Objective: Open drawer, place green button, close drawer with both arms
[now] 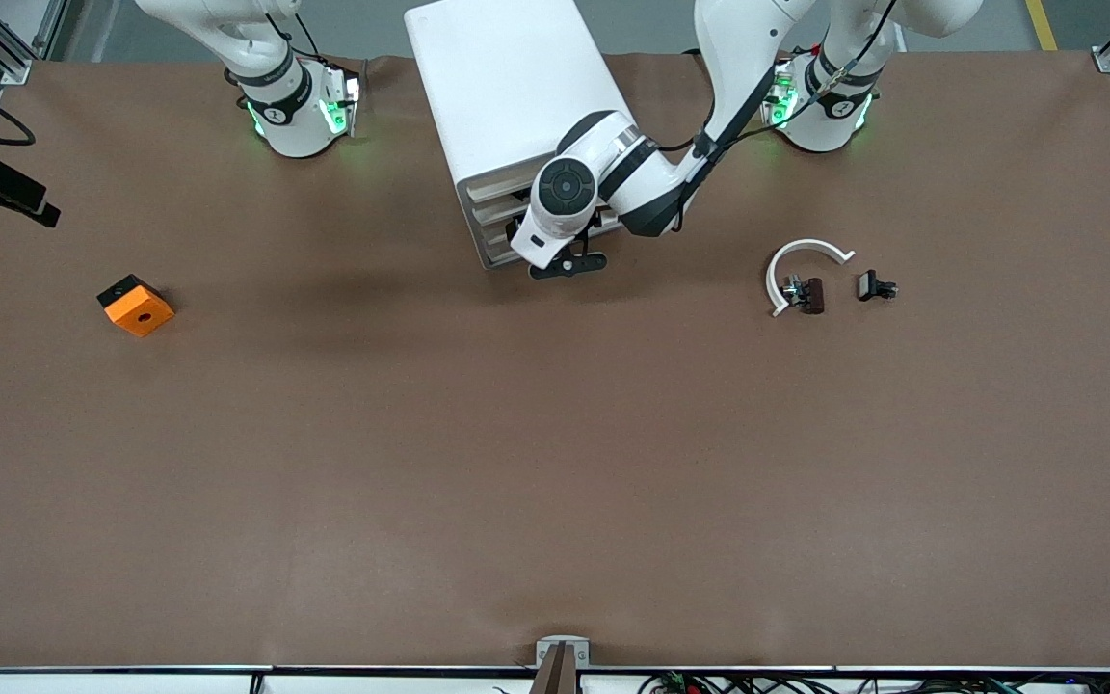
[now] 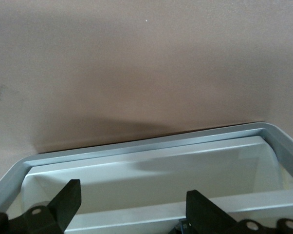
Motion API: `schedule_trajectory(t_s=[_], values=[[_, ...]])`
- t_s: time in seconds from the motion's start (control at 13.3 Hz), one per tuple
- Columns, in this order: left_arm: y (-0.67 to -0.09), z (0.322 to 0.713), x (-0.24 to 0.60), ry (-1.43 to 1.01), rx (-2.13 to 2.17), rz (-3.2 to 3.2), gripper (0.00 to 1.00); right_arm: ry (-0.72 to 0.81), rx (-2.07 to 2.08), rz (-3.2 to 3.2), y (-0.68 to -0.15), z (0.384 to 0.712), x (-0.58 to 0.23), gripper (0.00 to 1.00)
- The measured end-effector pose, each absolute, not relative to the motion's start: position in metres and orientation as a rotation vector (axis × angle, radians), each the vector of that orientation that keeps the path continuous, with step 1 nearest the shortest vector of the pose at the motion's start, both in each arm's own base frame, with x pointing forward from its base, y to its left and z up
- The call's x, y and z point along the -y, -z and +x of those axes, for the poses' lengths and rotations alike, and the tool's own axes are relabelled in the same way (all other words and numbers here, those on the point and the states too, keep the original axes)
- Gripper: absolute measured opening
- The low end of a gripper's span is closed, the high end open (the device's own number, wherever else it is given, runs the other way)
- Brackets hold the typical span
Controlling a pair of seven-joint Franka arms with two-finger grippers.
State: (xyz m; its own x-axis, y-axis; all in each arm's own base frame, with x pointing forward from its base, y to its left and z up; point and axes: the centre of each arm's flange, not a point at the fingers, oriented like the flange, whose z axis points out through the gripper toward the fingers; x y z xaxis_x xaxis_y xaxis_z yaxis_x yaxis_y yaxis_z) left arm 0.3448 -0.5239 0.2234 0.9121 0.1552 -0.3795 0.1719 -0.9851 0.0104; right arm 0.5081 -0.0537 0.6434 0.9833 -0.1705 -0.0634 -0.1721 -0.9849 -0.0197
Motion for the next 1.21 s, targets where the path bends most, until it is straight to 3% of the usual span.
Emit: schedule_trajectory(t_s=[0.3, 0.9, 1.21], values=[[-0.236, 0.377, 0.516, 0.552, -0.329, 2.984, 1.0, -0.068, -0.277, -3.103, -0.647, 0.508, 0.057, 1.0], [-0.322, 0.567, 0.378, 0.272, -0.592, 2.787, 1.0, 0.032, -0.083, -3.118, -0.663, 0.509, 0.063, 1.0], [-0.384, 0.621, 0.285, -0.017, -0.6, 2.877, 1.0, 0.045, -0.052, -3.119, -0.666, 0.509, 0.063, 1.0]])
